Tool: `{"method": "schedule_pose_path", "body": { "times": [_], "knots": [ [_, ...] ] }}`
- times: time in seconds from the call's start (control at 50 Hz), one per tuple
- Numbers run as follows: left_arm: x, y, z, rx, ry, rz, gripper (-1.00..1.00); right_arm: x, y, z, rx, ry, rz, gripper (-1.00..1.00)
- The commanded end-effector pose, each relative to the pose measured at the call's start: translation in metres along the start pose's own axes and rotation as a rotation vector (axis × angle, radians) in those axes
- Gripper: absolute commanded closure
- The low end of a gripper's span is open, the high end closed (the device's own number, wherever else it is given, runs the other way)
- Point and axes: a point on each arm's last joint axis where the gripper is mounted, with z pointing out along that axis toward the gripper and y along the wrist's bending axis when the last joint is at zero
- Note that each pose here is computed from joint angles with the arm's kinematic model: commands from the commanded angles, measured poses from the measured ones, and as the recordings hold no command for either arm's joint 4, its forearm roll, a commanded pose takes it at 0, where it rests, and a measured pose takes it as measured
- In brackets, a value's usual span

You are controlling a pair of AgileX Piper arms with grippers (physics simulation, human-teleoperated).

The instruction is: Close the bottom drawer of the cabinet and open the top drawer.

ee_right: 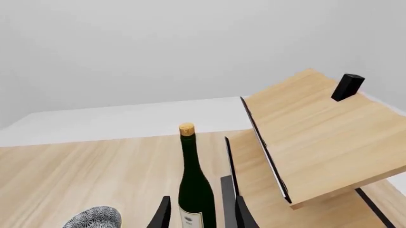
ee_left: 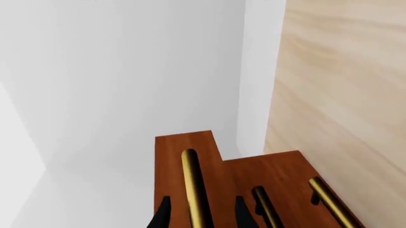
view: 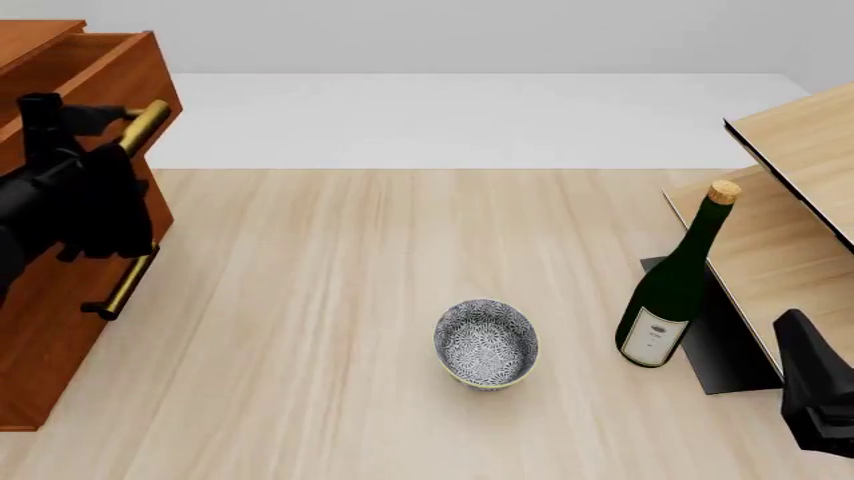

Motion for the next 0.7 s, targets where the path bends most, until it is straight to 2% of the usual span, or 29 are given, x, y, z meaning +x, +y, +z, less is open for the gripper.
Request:
{"method": "schedule_pose_path", "body": {
  "times": [0.02, 0.7],
  "knots": [
    [-0.002, 0.000, 0.003, -0.005, -0.008, 0.003, -1.00, 0.000, 0.000, 0.000, -0.001, 0.000, 0.000, -1.00],
    [-0.019, 0.009, 0.000, -0.006, -0.076, 0.013, -1.00, 0.000, 0.000, 0.000, 0.002, 0.001, 0.007, -1.00]
  ]
}}
